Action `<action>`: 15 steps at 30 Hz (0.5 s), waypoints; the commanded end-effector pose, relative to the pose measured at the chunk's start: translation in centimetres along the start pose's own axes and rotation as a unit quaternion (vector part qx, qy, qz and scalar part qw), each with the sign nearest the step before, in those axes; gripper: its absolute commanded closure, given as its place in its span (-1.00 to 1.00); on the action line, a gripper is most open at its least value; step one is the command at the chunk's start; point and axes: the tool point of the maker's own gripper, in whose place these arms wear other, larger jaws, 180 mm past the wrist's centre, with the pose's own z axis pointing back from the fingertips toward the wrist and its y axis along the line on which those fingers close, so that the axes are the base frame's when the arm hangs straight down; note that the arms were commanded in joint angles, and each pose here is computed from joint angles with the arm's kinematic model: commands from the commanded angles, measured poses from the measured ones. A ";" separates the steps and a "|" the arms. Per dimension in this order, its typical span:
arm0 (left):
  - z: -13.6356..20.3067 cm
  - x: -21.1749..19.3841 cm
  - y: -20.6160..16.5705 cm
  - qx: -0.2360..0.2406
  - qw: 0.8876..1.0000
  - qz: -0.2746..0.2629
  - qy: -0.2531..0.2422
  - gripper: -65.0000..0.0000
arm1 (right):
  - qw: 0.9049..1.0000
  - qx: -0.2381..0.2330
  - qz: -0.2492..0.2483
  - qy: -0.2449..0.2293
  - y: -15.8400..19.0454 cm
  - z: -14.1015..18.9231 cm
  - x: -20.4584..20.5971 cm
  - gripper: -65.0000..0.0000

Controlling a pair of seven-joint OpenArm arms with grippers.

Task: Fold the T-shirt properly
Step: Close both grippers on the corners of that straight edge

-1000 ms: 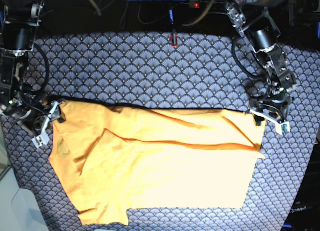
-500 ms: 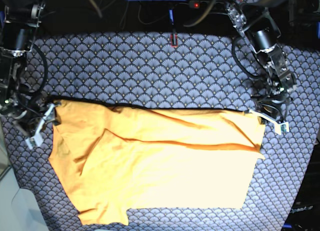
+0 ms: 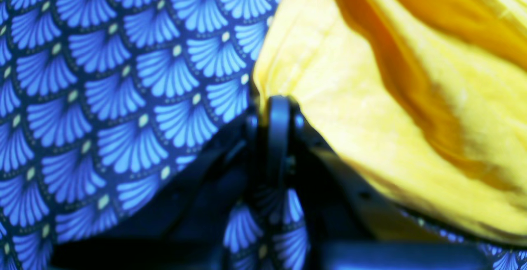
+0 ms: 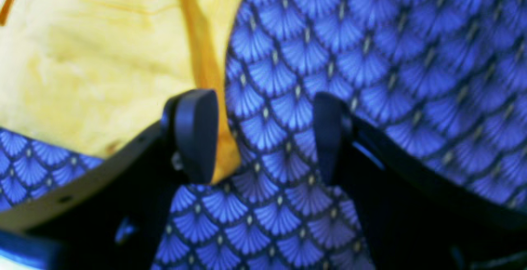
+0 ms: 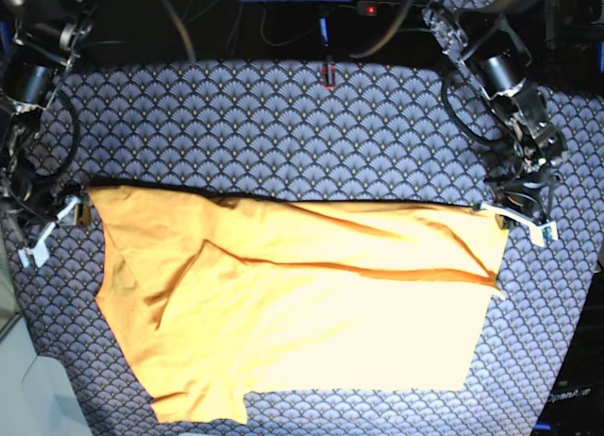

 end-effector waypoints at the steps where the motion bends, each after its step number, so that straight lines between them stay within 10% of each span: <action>1: 0.1 1.2 0.7 0.013 1.000 -0.007 -0.009 1.00 | 1.000 -0.008 -0.003 -0.025 -0.9 0.8 1.6 -0.14; 15: 0.1 1.2 0.8 0.014 1.000 -0.009 -0.008 1.00 | 1.000 0.006 -0.009 0.001 1.0 0.5 0.8 -0.14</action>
